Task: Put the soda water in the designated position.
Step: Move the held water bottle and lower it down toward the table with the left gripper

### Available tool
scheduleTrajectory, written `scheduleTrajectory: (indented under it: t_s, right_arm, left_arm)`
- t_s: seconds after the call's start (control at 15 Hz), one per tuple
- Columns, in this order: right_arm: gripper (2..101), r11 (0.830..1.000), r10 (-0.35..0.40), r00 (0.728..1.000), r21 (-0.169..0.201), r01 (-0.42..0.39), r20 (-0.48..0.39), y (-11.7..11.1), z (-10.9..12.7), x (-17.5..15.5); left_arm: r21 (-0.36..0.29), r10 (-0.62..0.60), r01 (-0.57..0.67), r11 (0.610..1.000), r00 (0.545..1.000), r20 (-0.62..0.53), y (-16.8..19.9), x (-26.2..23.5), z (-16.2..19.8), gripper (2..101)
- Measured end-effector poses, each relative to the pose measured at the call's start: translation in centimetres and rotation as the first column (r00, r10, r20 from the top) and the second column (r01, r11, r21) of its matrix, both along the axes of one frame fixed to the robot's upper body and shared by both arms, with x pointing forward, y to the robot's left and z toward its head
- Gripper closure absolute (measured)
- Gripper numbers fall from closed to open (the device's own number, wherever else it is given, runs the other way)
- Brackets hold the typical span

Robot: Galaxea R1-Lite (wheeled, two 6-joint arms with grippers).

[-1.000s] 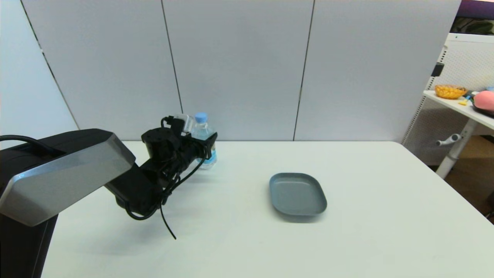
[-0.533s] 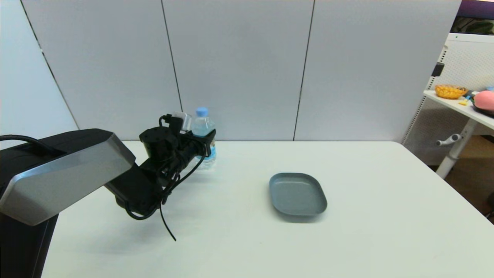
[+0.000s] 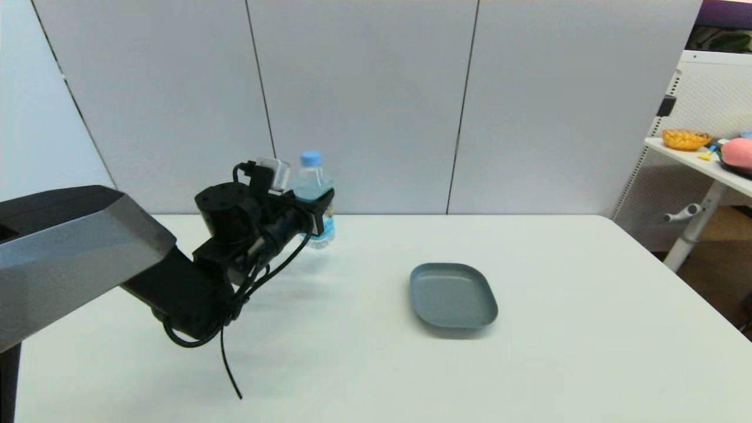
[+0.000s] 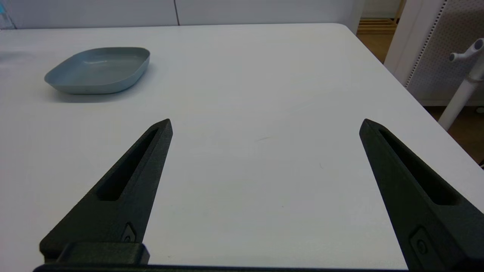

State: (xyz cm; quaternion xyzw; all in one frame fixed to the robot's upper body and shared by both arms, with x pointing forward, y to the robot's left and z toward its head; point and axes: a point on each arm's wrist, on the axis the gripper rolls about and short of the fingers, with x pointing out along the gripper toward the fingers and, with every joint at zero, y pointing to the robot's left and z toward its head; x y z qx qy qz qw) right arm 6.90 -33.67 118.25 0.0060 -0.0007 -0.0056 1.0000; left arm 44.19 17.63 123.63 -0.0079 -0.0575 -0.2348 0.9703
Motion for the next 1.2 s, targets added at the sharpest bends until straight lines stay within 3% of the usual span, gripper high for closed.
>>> scheduleTrajectory:
  t_s: [0.47, 1.2]
  right_arm:
    - [4.3, 1.000, 0.000, 1.000, 0.000, 0.000, 0.000, 0.0, 0.0, 0.0]
    - [4.3, 1.000, 0.001, 1.000, 0.000, -0.001, 0.000, 0.0, 0.0, 0.0]
  left_arm:
    - [0.005, -0.204, 0.204, 0.979, 0.979, -0.006, -3.9, -8.0, 2.2, 54.7]
    - [-0.011, -0.512, 0.512, 0.859, 0.859, 0.031, -11.7, -16.5, 2.4, 54.7]
